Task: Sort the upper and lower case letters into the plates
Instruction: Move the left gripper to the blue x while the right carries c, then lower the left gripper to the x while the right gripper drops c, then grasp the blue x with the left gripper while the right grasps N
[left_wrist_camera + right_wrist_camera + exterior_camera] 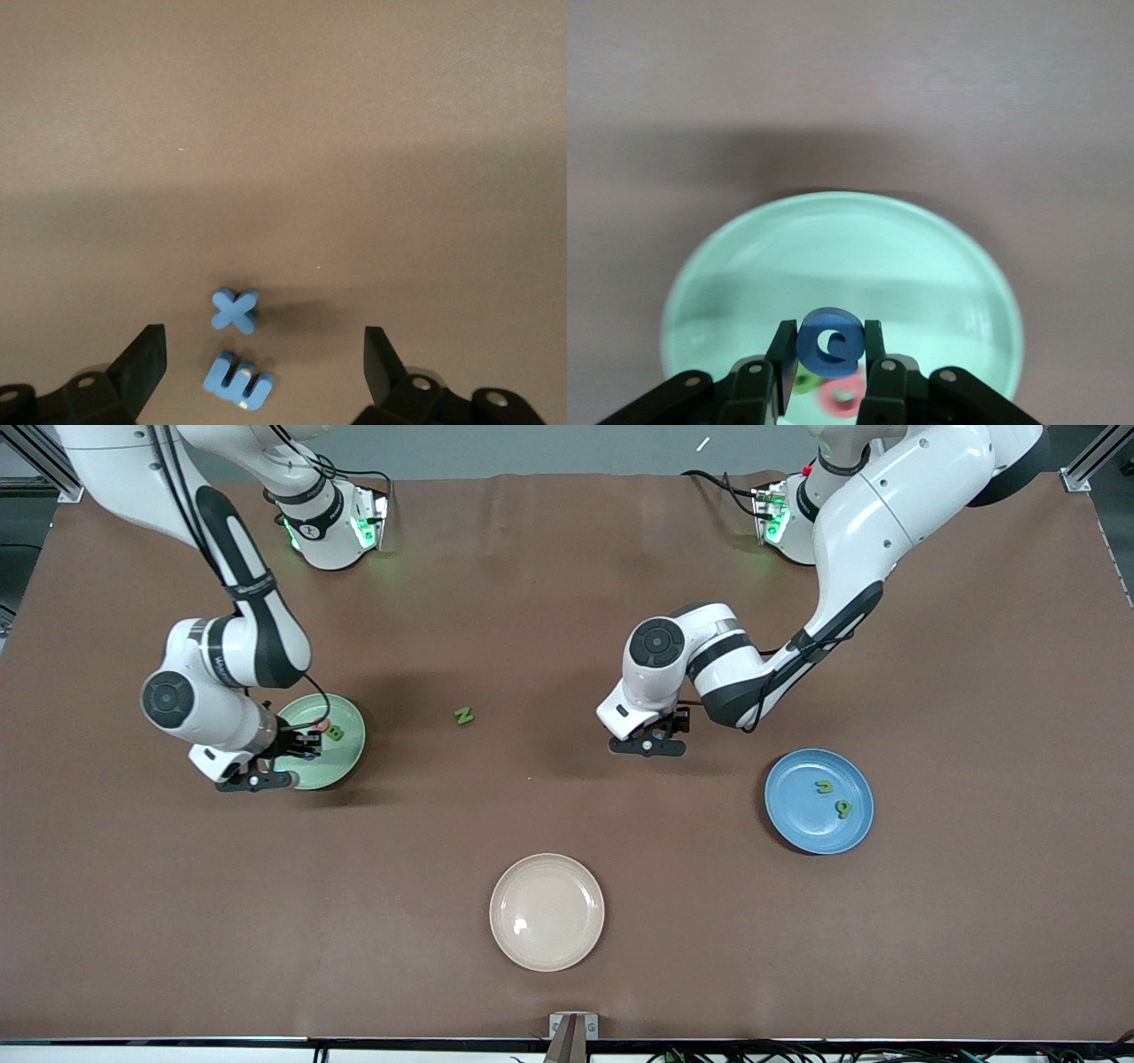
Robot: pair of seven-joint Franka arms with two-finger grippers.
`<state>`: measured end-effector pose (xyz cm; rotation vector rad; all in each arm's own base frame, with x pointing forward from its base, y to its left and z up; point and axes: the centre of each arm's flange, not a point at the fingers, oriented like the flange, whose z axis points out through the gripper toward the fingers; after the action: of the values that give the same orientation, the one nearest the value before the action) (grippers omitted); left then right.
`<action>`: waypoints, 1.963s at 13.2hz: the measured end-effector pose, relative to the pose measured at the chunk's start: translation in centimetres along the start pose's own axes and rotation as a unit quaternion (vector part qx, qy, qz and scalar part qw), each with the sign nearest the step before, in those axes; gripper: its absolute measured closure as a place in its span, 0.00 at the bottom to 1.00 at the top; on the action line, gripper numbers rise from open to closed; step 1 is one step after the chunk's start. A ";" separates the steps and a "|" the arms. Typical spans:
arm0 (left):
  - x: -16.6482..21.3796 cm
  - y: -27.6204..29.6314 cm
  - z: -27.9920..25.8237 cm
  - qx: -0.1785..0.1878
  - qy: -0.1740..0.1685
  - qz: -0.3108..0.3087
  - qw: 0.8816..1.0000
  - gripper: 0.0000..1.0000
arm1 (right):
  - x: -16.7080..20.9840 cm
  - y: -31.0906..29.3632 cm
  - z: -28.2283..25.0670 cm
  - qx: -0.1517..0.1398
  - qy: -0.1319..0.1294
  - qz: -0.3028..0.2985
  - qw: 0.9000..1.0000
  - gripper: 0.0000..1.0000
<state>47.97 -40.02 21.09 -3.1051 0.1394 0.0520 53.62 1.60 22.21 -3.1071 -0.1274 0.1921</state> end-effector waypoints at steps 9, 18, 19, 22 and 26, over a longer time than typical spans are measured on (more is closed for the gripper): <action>0.6 -1.8 2.9 -0.002 -0.018 -0.009 1.000 0.14 | -1.2 1.9 3.0 -0.002 -0.007 -0.002 1.000 0.65; 0.4 -1.9 3.6 -0.001 -0.024 -0.008 1.000 0.48 | -0.7 -3.2 2.1 -0.001 -0.011 0.036 0.999 0.00; 0.4 -1.9 3.6 -0.002 -0.024 -0.008 1.000 0.54 | -0.7 -5.8 2.0 -0.004 -0.009 0.048 0.999 0.00; 0.4 -1.8 3.6 -0.004 -0.023 -0.007 1.000 0.61 | -1.7 -14.3 2.1 -0.012 -0.004 0.100 0.995 0.00; 0.3 -1.7 3.5 -0.006 -0.022 -0.017 1.000 0.72 | -3.4 -20.5 2.4 -0.018 0.004 0.215 0.977 0.00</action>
<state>48.35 -38.27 17.61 -3.1151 0.0859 0.1199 48.34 21.80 20.90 -3.1246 0.5501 0.1852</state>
